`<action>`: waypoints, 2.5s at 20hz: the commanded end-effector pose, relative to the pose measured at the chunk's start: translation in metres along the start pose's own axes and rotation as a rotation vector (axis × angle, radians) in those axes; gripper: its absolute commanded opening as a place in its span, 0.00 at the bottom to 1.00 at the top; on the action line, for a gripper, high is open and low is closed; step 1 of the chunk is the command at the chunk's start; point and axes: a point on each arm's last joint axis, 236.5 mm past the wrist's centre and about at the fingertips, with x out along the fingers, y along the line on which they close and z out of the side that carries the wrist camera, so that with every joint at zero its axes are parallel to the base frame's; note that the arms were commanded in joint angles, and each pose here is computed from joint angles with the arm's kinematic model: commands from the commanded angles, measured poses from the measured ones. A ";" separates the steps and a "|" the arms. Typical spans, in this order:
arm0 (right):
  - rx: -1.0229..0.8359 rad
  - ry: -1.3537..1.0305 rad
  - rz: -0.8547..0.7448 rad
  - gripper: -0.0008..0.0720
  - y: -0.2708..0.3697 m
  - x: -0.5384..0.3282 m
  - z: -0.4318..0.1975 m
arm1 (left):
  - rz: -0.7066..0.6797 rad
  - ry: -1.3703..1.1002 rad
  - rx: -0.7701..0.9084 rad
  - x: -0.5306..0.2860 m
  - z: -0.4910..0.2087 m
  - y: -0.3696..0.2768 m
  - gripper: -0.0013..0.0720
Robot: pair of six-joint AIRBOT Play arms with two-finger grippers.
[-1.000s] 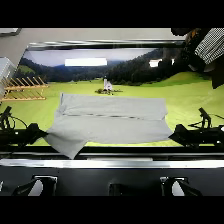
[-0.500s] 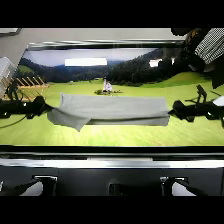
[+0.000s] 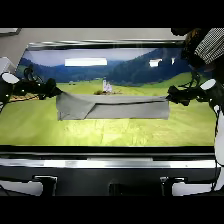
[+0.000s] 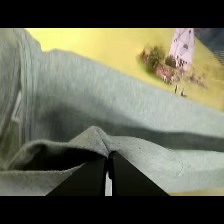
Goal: Fold the clothes and pants, and hang the long-sleeved shirts on hangers.
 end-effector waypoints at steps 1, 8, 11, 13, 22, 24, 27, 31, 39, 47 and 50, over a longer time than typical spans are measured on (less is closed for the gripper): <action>0.013 -0.028 -0.011 0.06 -0.009 0.019 0.015 | -0.004 0.029 -0.002 0.034 0.014 0.002 0.04; 0.034 0.014 0.010 0.52 -0.016 -0.003 0.022 | -0.011 -0.028 0.059 0.018 0.044 -0.015 0.57; 0.085 0.051 0.010 0.60 -0.049 -0.034 0.022 | 0.074 -0.064 0.171 -0.033 0.054 -0.024 0.57; 0.107 0.100 0.018 0.67 -0.070 -0.033 0.013 | 0.155 -0.095 0.214 -0.065 0.055 -0.025 0.57; 0.109 0.193 0.166 0.75 -0.074 0.018 -0.003 | 0.219 -0.127 0.271 -0.114 0.041 -0.039 0.57; 0.109 0.212 0.175 0.75 -0.070 0.028 -0.007 | 0.219 -0.126 0.270 -0.113 0.041 -0.038 0.57; 0.077 0.265 0.175 0.75 -0.057 0.047 -0.021 | 0.219 -0.124 0.269 -0.112 0.041 -0.038 0.57; -0.011 0.340 0.132 0.57 -0.037 0.066 -0.045 | 0.219 -0.124 0.269 -0.112 0.041 -0.038 0.57; -0.063 0.215 0.107 0.06 0.009 -0.011 -0.021 | 0.196 -0.051 0.269 -0.081 0.023 -0.043 0.04; -0.096 0.081 -0.085 0.06 0.014 -0.116 -0.021 | -0.080 0.258 0.148 0.118 -0.112 -0.126 0.04; -0.105 0.026 -0.091 0.06 0.022 -0.135 -0.016 | -0.205 0.325 0.078 0.169 -0.165 -0.177 0.04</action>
